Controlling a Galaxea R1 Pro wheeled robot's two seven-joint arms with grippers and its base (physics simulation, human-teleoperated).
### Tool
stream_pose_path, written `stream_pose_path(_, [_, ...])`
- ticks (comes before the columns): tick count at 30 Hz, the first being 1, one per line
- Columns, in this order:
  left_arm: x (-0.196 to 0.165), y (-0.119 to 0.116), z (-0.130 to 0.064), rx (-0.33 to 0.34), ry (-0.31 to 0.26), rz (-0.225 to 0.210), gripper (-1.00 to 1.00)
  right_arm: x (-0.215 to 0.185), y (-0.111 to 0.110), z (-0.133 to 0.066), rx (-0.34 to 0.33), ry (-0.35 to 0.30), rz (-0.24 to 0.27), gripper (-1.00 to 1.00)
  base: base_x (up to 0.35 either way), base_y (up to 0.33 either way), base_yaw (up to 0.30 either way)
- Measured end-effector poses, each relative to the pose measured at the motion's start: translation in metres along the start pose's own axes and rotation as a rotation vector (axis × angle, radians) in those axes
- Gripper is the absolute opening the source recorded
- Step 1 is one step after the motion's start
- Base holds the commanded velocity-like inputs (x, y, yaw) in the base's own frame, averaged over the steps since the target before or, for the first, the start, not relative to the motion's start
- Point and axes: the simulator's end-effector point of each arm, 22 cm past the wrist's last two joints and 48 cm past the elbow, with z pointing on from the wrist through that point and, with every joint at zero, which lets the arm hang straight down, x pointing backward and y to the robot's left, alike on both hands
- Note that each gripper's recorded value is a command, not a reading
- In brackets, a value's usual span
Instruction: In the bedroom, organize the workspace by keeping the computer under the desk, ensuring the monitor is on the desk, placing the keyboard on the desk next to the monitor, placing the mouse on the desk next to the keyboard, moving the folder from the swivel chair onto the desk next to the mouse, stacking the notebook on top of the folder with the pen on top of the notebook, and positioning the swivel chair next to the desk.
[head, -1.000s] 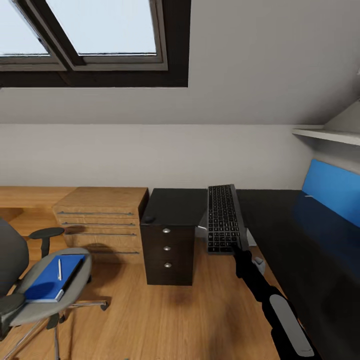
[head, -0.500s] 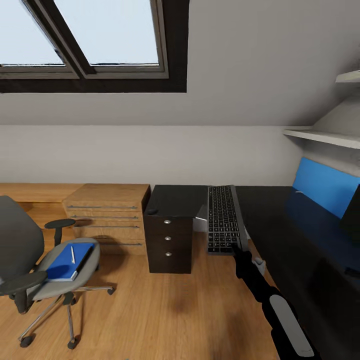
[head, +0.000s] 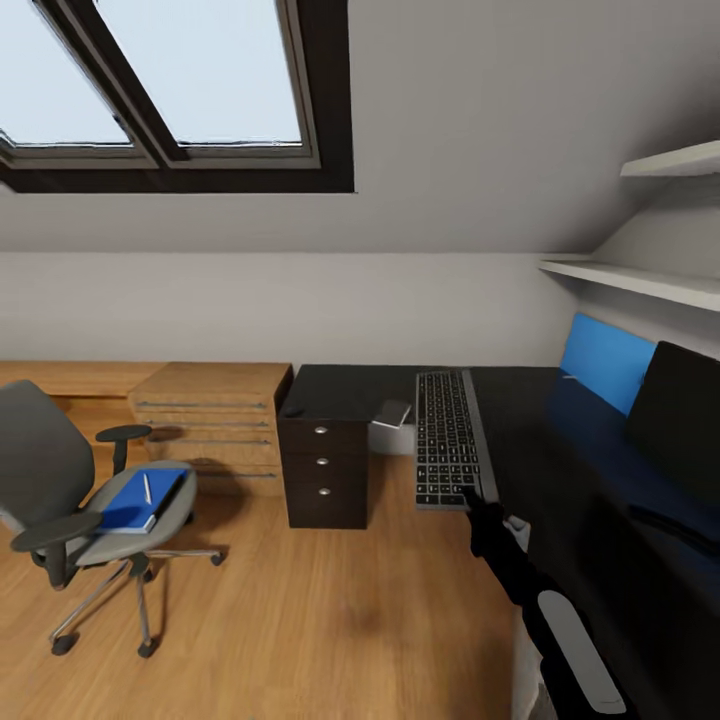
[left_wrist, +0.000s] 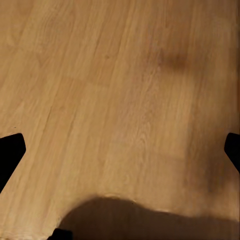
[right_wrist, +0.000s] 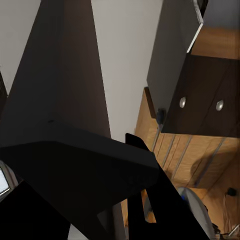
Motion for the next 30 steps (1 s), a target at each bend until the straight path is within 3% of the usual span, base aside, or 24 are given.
stream_pose_path(7, [0.000, 0.000, -0.002, -0.001, 0.004, -0.002, 1.00, 0.001, -0.002, -0.001, 0.006, 0.001, 0.023, -1.00, -0.271, -0.247, 0.000])
stream_pose_path(14, [0.000, 0.000, -0.002, -0.001, 0.005, -0.003, 1.00, 0.002, -0.024, -0.002, 0.051, 0.000, 0.042, -1.00, -0.259, -0.251, 0.000])
stream_pose_path(30, [0.000, 0.000, -0.002, 0.001, 0.005, -0.003, 1.00, -0.002, -0.033, -0.004, 0.067, 0.005, 0.038, -1.00, -0.240, -0.260, 0.000])
